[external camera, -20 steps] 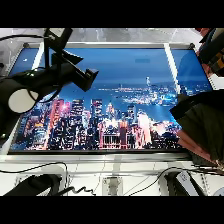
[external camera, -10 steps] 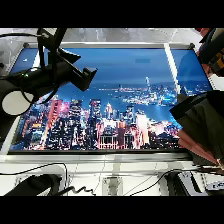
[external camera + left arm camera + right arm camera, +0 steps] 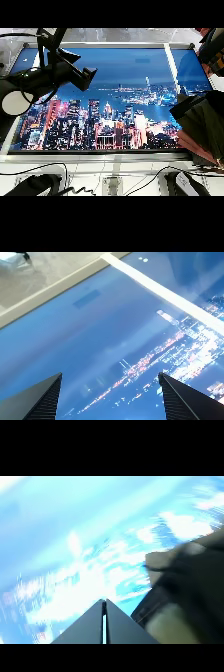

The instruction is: Fold the clothes and pants, and hang the long-sleeved shirts on hangers.

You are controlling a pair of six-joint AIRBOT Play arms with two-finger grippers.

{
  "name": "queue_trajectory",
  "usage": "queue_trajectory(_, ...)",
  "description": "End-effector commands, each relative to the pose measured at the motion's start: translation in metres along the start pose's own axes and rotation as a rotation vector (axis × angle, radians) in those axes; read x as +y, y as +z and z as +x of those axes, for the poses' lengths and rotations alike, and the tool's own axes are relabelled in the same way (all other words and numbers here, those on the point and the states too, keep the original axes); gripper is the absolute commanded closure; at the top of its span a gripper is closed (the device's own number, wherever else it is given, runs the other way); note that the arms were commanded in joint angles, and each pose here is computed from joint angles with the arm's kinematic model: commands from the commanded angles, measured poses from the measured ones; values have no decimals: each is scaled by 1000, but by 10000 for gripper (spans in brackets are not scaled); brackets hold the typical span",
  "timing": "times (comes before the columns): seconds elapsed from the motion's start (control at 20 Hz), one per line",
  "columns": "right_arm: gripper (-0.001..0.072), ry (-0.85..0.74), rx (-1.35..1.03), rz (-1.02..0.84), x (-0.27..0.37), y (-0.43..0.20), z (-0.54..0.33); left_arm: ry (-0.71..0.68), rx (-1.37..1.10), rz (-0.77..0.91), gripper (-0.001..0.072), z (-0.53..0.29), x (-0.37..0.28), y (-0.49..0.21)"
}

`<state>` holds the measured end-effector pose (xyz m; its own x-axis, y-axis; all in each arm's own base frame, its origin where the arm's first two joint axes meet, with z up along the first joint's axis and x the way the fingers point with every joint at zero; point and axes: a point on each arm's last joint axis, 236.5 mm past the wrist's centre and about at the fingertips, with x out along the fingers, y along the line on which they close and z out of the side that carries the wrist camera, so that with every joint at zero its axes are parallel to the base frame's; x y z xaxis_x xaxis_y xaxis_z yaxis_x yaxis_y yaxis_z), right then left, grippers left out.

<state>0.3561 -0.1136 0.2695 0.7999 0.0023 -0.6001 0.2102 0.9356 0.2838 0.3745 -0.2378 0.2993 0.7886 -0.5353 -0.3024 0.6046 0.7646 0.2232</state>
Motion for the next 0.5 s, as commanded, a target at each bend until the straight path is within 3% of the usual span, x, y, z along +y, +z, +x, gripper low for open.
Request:
queue_trajectory(0.0,692,40,24,-455,93,-17,33,0,-1,1,1,0,0,0)
queue_trajectory(0.1,692,27,3,-529,121,-21,41,0,0,1,1,0,0,0)
queue_trajectory(0.25,692,-31,-1,-452,120,-20,51,0,-1,0,1,0,0,0)
queue_trajectory(0.45,691,30,36,-410,133,-31,55,0,-1,1,1,0,0,0)
